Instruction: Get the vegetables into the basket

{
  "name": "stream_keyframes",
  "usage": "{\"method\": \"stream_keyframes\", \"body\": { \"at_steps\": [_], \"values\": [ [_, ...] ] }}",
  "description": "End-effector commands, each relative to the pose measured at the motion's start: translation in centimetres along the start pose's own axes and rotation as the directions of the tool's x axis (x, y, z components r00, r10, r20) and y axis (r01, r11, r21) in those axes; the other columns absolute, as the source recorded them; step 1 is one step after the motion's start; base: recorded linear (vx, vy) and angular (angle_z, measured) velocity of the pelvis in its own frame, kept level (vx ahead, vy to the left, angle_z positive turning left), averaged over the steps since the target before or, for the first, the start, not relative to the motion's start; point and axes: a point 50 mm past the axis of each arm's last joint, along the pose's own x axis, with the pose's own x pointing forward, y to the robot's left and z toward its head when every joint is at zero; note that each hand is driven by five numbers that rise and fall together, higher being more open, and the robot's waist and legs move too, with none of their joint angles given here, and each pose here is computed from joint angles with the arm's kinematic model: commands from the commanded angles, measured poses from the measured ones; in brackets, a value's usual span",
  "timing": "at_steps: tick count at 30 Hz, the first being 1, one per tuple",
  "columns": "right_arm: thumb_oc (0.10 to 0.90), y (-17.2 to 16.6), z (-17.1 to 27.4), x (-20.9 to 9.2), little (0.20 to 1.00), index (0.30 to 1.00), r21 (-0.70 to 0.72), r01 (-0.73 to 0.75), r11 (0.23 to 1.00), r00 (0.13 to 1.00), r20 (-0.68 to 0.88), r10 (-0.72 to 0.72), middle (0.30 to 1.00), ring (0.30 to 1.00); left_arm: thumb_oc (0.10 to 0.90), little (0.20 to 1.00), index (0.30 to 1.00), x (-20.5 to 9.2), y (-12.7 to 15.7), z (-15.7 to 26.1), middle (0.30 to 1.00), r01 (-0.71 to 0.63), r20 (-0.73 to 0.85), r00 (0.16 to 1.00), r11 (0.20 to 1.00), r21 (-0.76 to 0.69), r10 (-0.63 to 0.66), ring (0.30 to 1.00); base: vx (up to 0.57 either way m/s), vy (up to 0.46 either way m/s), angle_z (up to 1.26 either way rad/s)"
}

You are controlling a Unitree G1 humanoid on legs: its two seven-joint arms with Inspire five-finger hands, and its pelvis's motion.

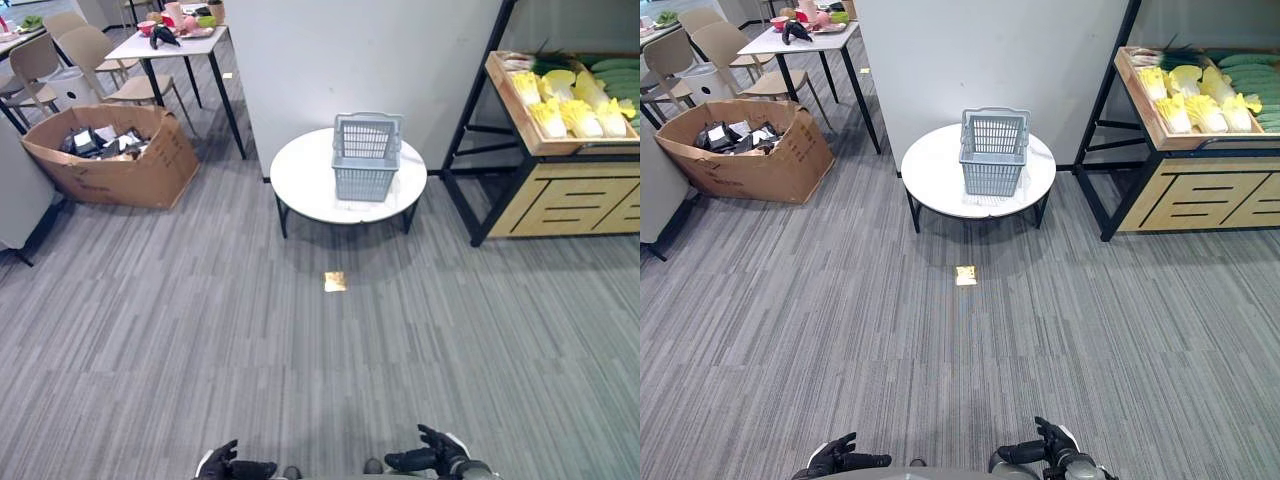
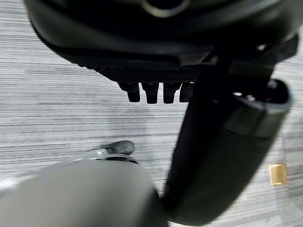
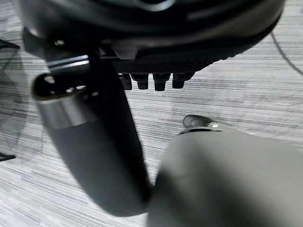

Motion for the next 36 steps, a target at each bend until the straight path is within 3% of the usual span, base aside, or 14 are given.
{"method": "stream_keyframes", "body": {
  "at_steps": [1, 13, 36],
  "values": [
    [0.900, -0.7, -1.0, -0.2, 1.000, 1.000, -0.002, 0.020, 1.000, 0.998, -0.052, -0.020, 1.000, 1.000, 0.900, 1.000, 1.000, 0.1, -0.7, 0.1, 1.000, 0.026, -0.004, 1.000, 0.999, 0.038, -0.026, 1.000, 0.00, -0.003, -0.03],
    [0.900, -0.8, -0.6, -0.1, 1.000, 1.000, 0.039, 0.027, 0.999, 0.999, -0.026, -0.026, 1.000, 1.000, 0.900, 1.000, 1.000, 0.1, 0.0, 0.1, 1.000, -0.006, -0.004, 1.000, 0.999, 0.049, 0.006, 1.000, 0.01, -0.015, -0.03],
    [0.900, -1.8, -1.2, -0.3, 1.000, 1.000, -0.012, 0.067, 0.998, 0.995, -0.073, -0.068, 1.000, 1.000, 0.900, 1.000, 1.000, 0.0, 0.4, -0.1, 1.000, -0.011, -0.019, 1.000, 0.998, 0.056, 0.012, 1.000, 0.00, -0.001, -0.01]
  ]
}}
